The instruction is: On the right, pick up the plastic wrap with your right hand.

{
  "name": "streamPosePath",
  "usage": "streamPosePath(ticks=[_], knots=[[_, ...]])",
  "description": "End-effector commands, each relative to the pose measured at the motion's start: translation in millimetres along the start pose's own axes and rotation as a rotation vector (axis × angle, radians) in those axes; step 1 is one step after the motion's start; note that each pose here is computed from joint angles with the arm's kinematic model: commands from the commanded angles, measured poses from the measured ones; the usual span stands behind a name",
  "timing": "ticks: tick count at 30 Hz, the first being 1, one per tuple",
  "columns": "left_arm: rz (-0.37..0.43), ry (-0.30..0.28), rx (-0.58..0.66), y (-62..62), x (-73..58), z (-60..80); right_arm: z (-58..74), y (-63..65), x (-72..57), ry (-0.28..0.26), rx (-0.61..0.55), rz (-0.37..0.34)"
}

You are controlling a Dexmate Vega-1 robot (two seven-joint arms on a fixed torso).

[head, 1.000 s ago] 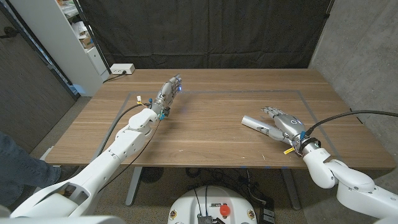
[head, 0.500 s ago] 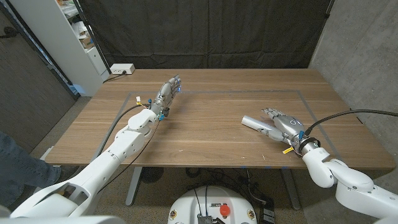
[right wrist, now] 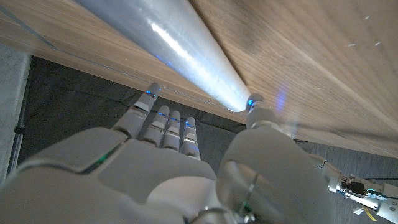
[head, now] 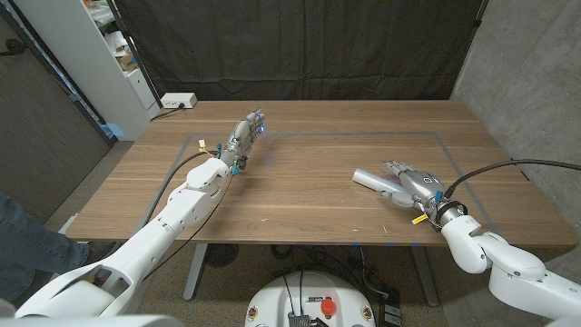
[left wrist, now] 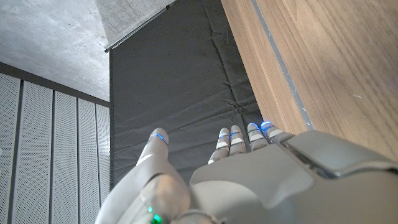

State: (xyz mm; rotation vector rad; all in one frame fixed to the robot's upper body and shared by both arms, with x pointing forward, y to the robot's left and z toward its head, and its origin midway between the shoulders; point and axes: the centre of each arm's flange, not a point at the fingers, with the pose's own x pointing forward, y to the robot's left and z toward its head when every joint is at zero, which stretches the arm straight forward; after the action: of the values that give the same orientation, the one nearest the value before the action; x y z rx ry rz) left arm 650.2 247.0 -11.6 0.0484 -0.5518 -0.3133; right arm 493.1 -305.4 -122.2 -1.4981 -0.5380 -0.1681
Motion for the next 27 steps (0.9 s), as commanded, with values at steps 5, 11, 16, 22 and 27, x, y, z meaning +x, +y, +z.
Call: streamPosePath(ticks=[5, 11, 16, 22, 27], knots=[[0.003, 0.012, -0.001, -1.2, 0.4, -3.1, -5.8, 7.0, -0.7, 0.032, 0.024, 0.037], [0.001, 0.012, 0.003, -1.5, 0.8, -2.1, -7.1, 11.3, -1.0, 0.043, 0.029, 0.040], [0.001, 0.012, 0.005, -2.6, 2.2, -1.5, -8.2, 13.9, -1.0, 0.051, 0.033, 0.044], [-0.005, 0.016, 0.003, -3.5, 4.2, -2.8, -10.1, 16.4, -0.2, 0.057, 0.042, 0.048], [-0.007, 0.018, 0.003, -4.6, 6.5, -4.1, -11.1, 19.6, 0.3, 0.068, 0.046, 0.049]])
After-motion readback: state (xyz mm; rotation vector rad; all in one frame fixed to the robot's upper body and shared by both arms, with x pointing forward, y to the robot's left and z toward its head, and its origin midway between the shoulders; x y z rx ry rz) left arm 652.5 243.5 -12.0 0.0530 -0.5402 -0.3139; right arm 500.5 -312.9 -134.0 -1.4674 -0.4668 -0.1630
